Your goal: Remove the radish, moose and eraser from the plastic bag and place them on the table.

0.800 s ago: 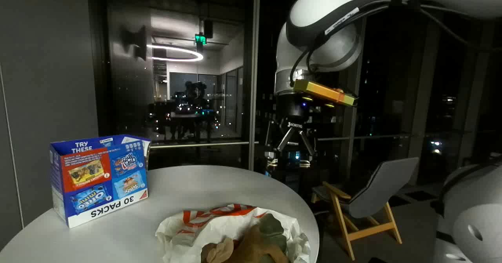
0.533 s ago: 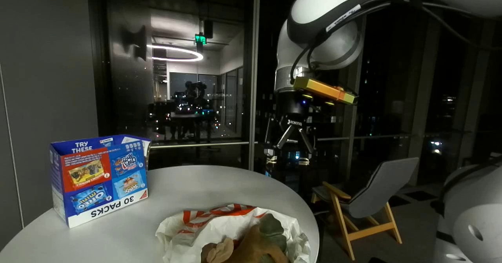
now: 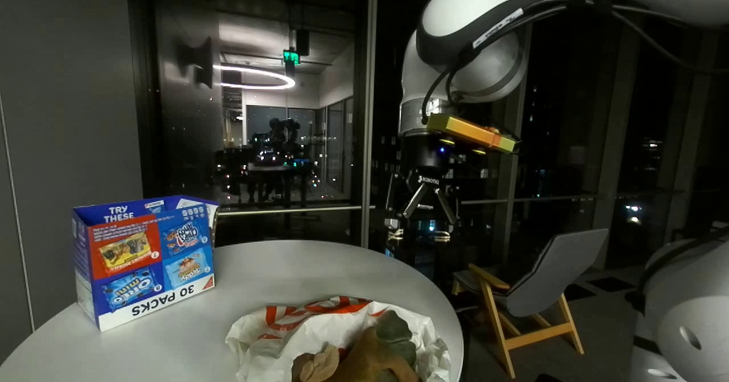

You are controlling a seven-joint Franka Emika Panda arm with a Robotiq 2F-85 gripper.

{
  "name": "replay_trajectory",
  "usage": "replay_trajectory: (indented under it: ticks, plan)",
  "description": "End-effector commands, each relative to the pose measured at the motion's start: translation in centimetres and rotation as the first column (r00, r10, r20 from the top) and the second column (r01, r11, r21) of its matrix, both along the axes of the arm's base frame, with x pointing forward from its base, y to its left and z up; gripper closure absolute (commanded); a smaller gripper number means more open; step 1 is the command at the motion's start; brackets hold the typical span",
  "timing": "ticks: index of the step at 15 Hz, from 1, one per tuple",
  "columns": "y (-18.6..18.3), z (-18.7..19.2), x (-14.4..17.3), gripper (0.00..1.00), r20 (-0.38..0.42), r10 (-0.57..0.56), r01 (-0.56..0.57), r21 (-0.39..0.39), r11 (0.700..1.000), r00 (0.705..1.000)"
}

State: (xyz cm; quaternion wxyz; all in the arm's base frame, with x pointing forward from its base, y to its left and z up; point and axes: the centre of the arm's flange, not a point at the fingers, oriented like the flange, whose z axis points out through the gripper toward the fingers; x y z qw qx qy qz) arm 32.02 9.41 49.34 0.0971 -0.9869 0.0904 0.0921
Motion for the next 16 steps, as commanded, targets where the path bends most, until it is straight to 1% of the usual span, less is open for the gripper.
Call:
replay_trajectory:
  ticks: [1, 3, 4, 5, 6, 8, 9, 10, 13, 14, 16]
  plan:
    - [2.0, -1.9, -0.6, 0.00, -0.024, 0.127, -0.127, 0.007, 0.992, 0.992]
    - [3.9, -4.4, -1.2, 0.00, -0.046, 0.217, -0.217, 0.009, 0.976, 0.975]
    - [4.8, -5.6, -1.5, 0.00, -0.053, 0.239, -0.240, -0.004, 0.971, 0.970]
    - [6.0, -7.2, -1.7, 0.00, -0.073, 0.293, -0.293, 0.014, 0.956, 0.953]
    - [7.1, -8.7, -1.8, 0.00, -0.077, 0.328, -0.328, 0.015, 0.945, 0.942]
    - [8.9, -11.7, -1.2, 0.00, -0.050, 0.344, -0.345, -0.015, 0.938, 0.938]
    - [9.6, -13.2, -0.7, 0.00, -0.032, 0.372, -0.372, -0.020, 0.928, 0.928]
    - [10.2, -14.5, 0.0, 0.00, -0.007, 0.378, -0.378, -0.036, 0.925, 0.926]
    - [10.9, -17.3, 2.0, 0.00, 0.083, 0.365, -0.350, -0.148, 0.925, 0.927]
    - [11.0, -17.9, 2.5, 0.00, 0.114, 0.360, -0.331, -0.212, 0.920, 0.926]
    - [11.0, -19.1, 3.5, 0.00, 0.145, 0.362, -0.308, -0.299, 0.903, 0.921]
